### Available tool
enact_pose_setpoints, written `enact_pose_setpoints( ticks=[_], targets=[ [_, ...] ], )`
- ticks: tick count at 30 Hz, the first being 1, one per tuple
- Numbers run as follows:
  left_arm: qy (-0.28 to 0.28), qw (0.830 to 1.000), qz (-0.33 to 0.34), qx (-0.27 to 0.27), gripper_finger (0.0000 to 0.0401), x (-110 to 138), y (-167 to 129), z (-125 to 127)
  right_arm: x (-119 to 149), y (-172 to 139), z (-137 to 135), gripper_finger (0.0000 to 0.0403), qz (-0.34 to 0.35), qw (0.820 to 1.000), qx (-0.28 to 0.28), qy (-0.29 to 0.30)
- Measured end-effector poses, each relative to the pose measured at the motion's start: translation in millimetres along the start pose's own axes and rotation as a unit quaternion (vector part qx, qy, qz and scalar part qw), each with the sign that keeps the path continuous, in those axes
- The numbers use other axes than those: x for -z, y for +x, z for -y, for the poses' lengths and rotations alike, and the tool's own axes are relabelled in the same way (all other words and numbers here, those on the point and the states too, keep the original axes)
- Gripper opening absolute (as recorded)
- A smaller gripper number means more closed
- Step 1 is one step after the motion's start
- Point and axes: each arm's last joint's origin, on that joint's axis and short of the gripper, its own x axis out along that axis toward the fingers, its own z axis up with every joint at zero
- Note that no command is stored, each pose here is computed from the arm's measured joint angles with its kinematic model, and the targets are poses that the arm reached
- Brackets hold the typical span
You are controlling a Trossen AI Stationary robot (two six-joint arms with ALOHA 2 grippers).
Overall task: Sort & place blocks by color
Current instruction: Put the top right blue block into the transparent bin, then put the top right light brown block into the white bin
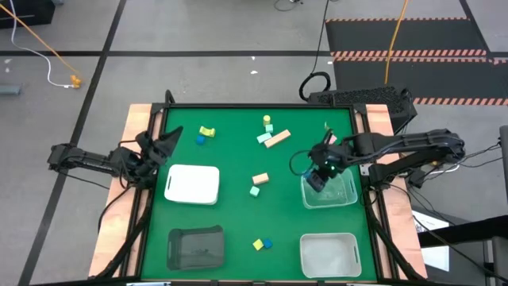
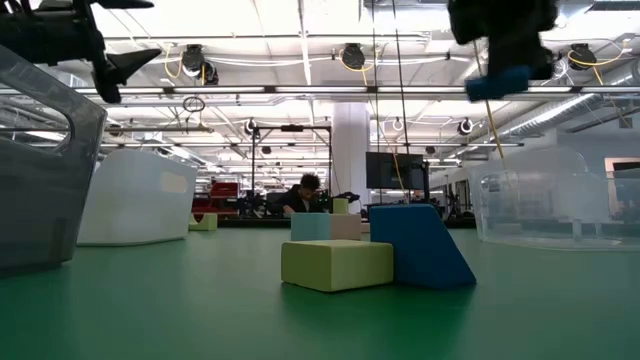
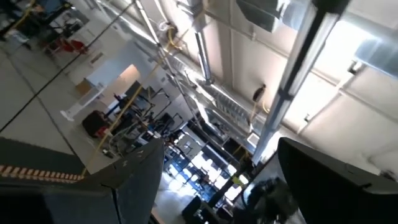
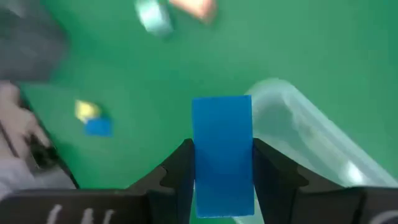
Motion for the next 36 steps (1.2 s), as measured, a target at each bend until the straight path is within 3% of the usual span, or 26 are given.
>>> enact_pose_setpoints(
  ticks=[4,15,28,32,36],
  targets=[
    [-0.014,1.0,0.01,-0.02,0.0312,-1,0,-1,7,9,4,0.0115,-0.051,0.996,0.057,0.035],
    [-0.035,0.999,0.013,-0.038,0.0312,0,0,-3,4,27,3,0.0127,-0.094,0.99,0.095,0.045],
    [-0.041,0.998,0.013,-0.038,0.0312,0,0,-3,-1,24,17,0.0272,-0.123,0.984,0.115,0.058],
    [-0.048,0.998,0.014,-0.038,0.0312,0,0,-3,-14,21,30,0.0275,-0.088,0.985,0.138,0.056],
    [-0.059,0.996,0.024,-0.055,0.0312,0,0,-4,-34,16,55,0.0263,-0.024,0.97,0.198,0.136]
  ],
)
